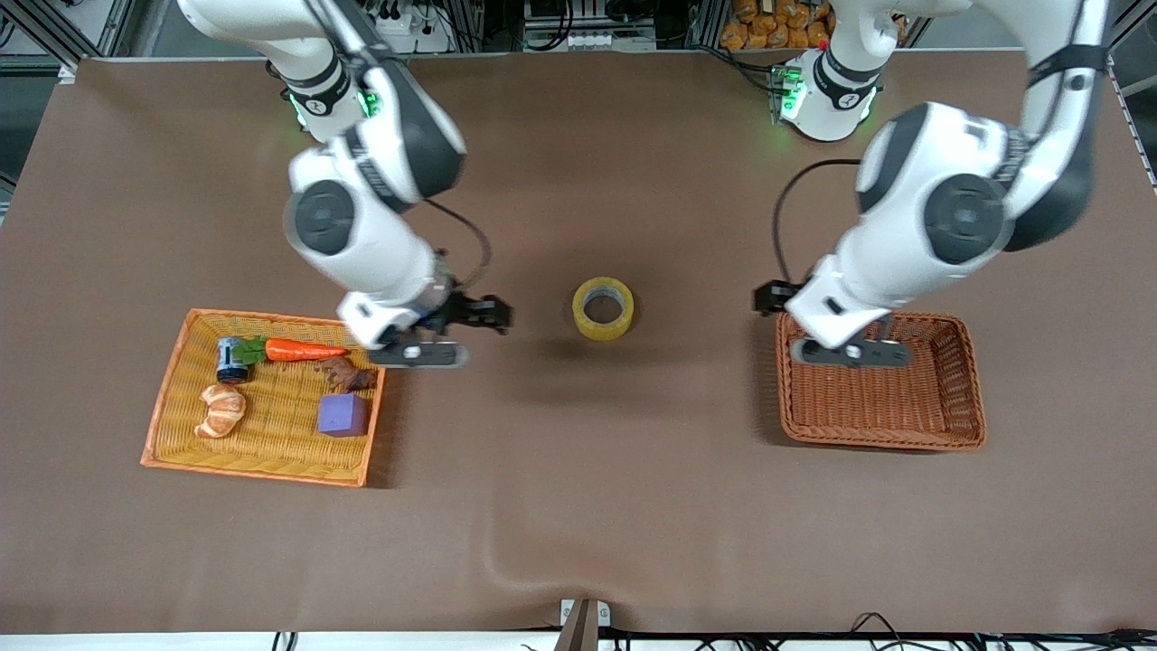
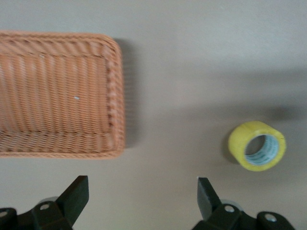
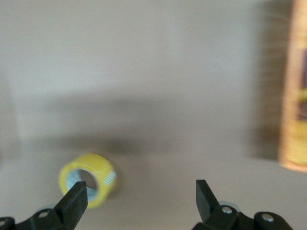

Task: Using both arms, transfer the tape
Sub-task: 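Withdraw the right gripper while the left gripper reaches toward the tape roll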

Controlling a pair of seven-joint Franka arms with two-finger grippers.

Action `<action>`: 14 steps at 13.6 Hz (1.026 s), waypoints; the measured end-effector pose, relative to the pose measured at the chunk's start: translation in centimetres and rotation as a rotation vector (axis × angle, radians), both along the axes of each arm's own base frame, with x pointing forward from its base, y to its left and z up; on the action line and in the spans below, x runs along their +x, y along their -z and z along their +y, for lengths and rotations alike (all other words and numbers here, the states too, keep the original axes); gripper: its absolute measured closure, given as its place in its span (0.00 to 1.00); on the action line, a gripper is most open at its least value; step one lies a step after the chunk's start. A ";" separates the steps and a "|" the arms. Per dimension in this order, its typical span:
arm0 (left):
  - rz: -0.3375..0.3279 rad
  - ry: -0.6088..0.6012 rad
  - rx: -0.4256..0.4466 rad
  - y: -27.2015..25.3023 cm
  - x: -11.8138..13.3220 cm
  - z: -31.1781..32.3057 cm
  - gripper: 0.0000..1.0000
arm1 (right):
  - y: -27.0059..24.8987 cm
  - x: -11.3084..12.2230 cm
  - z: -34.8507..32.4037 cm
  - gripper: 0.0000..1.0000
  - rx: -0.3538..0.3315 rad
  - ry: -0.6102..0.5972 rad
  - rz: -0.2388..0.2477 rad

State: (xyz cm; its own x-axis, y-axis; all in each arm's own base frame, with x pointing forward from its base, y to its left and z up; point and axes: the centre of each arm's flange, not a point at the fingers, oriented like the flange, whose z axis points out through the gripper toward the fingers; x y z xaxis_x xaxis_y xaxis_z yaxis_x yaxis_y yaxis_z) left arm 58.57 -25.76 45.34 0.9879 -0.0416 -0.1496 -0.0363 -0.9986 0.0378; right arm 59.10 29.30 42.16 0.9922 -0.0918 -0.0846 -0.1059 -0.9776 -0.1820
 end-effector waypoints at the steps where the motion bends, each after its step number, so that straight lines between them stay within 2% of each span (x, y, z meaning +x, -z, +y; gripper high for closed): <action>1: 0.004 -0.009 0.004 0.8 -0.4 -1.6 0.00 | -1.0 0.7 -3.4 0.00 -0.008 -0.005 0.013; 2: 0.010 -0.017 0.008 1.7 -0.7 -2.7 0.00 | -2.2 1.4 -7.4 0.00 -0.022 -0.018 0.013; 4: 0.021 -0.042 0.012 3.5 -1.3 -5.0 0.00 | -5.1 2.6 -16.0 0.00 -0.072 -0.046 -0.023; 7: 0.003 -0.101 0.012 6.2 -2.8 -9.6 0.00 | -9.8 1.6 -26.2 0.00 -0.108 -0.077 -0.047; 9: -0.008 -0.109 0.006 8.1 -3.8 -11.2 0.00 | -12.6 0.5 -30.3 0.00 -0.107 -0.081 -0.043; 12: -0.018 -0.156 0.005 10.6 -4.9 -11.7 0.00 | -15.3 -1.0 -32.9 0.00 -0.119 -0.077 0.013; 14: -0.030 -0.168 -0.003 11.3 -6.0 -13.2 0.00 | -16.5 -1.2 -33.1 0.00 -0.131 -0.077 0.009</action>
